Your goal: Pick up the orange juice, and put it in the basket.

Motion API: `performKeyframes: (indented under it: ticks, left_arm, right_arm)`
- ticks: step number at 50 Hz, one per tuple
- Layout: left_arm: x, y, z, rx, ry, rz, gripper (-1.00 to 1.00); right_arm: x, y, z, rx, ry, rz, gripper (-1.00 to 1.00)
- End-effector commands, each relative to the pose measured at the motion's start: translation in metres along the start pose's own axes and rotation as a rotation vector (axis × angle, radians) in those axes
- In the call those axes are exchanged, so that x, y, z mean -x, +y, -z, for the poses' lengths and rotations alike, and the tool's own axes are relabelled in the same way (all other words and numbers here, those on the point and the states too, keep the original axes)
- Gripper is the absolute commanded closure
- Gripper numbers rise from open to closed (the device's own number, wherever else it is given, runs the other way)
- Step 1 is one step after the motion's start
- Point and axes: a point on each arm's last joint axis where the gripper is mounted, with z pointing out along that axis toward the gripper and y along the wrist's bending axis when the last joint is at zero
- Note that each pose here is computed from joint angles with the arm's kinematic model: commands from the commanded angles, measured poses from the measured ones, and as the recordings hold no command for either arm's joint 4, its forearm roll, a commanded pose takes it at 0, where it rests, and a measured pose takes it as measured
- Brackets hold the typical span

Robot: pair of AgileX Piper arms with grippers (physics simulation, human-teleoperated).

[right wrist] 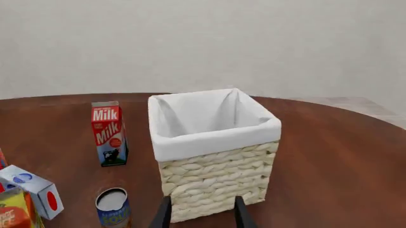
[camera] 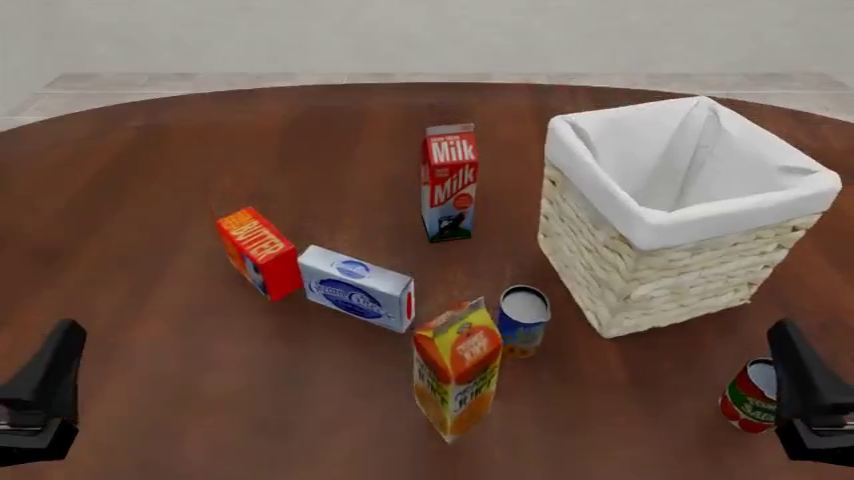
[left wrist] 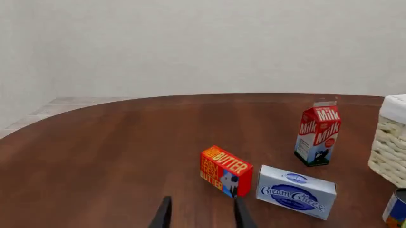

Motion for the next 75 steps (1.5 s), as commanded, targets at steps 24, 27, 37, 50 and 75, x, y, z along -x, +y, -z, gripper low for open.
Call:
performKeyframes:
  ticks: [24,27,37,50,75]
  left_arm:
    - [0.001,0.0,0.0,0.0,0.001,0.0,-1.0]
    - [0.001,0.0,0.0,0.0,0.001,0.0,-1.0]
    - [0.001,0.0,0.0,0.0,0.001,0.0,-1.0]
    - [0.001,0.0,0.0,0.0,0.001,0.0,-1.0]
    - [0.001,0.0,0.0,0.0,0.001,0.0,-1.0]
  right_arm:
    - [0.035,0.008,-0.002,0.142,-0.012,0.002,-1.0]
    - [0.043,0.01,-0.005,0.181,-0.015,0.003,-1.0]
    - [0.056,0.022,-0.013,0.334,0.019,-0.016,-1.0]
    - [0.084,0.034,-0.005,0.559,0.053,-0.111,-1.0]
    - [0.094,0.077,-0.028,0.791,0.216,-0.025,-1.0]
